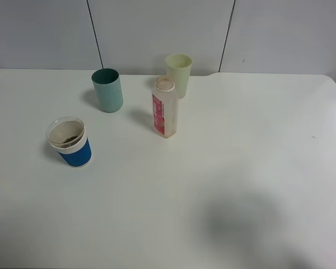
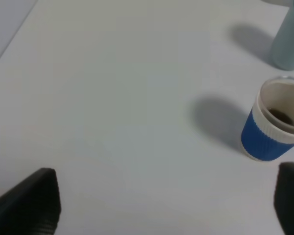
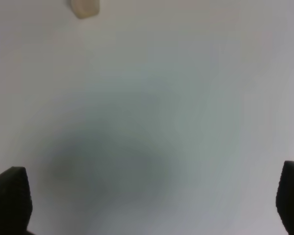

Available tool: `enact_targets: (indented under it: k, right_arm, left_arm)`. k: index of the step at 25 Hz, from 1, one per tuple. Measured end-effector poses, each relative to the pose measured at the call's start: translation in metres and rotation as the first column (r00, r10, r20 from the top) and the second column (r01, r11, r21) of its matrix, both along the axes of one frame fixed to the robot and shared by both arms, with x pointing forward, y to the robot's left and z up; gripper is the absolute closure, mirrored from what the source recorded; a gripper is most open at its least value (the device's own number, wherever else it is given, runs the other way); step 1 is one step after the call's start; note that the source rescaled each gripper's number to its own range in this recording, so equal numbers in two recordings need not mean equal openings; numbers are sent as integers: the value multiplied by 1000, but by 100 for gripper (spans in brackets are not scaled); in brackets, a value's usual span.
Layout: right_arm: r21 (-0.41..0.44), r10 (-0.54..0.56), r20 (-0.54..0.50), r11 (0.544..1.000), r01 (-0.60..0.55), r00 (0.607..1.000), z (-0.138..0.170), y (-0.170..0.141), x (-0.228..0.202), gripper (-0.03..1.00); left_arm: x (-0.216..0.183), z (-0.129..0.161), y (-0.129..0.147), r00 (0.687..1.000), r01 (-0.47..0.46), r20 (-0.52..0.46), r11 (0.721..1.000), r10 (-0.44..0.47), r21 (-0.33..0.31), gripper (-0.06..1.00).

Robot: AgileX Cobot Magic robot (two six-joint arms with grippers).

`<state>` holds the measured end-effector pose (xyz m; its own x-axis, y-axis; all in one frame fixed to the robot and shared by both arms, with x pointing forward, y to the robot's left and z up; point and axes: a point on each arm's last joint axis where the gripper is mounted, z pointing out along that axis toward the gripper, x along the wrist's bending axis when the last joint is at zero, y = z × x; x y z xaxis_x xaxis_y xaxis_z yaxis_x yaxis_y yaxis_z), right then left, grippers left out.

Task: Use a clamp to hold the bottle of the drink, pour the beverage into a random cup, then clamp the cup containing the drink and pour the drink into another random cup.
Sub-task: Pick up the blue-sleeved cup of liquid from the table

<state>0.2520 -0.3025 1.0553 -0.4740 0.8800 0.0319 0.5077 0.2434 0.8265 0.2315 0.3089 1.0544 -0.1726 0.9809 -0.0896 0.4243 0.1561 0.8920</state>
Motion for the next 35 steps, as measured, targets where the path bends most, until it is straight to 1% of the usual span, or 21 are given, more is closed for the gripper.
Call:
enact_targets:
  k: [5, 11, 16, 21, 24, 29, 31, 35]
  right_arm:
    - [49, -6, 48, 999, 4, 999, -1, -5, -6, -3]
    - [87, -7, 98, 996, -2, 995, -3, -9, -11, -3]
    - [89, 5, 96, 996, -13, 995, -3, -8, -12, -3]
    - [69, 104, 100, 991, -111, 990, -3, -2, -16, -3]
    - [63, 108, 103, 991, -115, 989, -3, -2, -16, -3]
    - [70, 75, 100, 994, -82, 992, -3, -4, -15, -3]
    - [73, 34, 99, 997, -41, 995, -3, -4, -15, -3]
    - [73, -89, 99, 994, 82, 991, -3, -3, -16, -3]
  left_arm:
    - [0, 0, 0, 1000, 0, 0, 1000, 0, 0, 32]
    - [0, 0, 0, 1000, 0, 0, 1000, 0, 0, 32]
    - [0, 0, 0, 1000, 0, 0, 1000, 0, 0, 32]
    - [0, 0, 0, 1000, 0, 0, 1000, 0, 0, 32]
    - [0, 0, 0, 1000, 0, 0, 1000, 0, 0, 32]
    - [0, 0, 0, 1000, 0, 0, 1000, 0, 0, 32]
    - [0, 0, 0, 1000, 0, 0, 1000, 0, 0, 32]
    - [0, 0, 0, 1000, 0, 0, 1000, 0, 0, 32]
